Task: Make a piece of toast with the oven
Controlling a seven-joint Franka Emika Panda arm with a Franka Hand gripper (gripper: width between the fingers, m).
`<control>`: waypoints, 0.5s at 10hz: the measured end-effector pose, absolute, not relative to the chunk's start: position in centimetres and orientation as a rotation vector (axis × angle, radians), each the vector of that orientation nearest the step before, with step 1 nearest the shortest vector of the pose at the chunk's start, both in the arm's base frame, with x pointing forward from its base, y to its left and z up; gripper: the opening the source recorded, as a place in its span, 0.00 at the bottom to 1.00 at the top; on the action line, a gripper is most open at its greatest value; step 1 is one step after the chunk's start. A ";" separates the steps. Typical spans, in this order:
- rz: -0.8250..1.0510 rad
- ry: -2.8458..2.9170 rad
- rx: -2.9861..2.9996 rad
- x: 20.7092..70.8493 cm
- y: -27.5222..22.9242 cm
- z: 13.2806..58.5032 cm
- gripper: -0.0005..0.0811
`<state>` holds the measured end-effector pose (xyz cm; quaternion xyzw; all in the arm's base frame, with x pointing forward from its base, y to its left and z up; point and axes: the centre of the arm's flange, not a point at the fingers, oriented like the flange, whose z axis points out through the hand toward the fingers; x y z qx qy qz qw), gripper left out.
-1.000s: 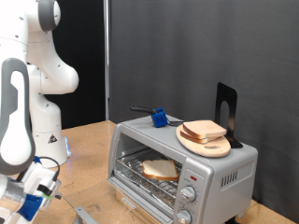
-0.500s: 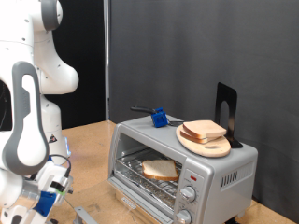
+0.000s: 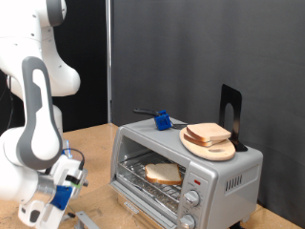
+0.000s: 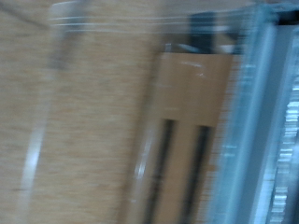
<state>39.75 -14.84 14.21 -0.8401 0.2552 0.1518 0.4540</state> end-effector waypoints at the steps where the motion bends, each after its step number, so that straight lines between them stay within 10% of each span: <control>1: 0.385 0.610 -2.046 39.7 -14.5 15.3 1.00; 5: 0.422 0.606 -1.919 39.8 -14.2 20.6 1.00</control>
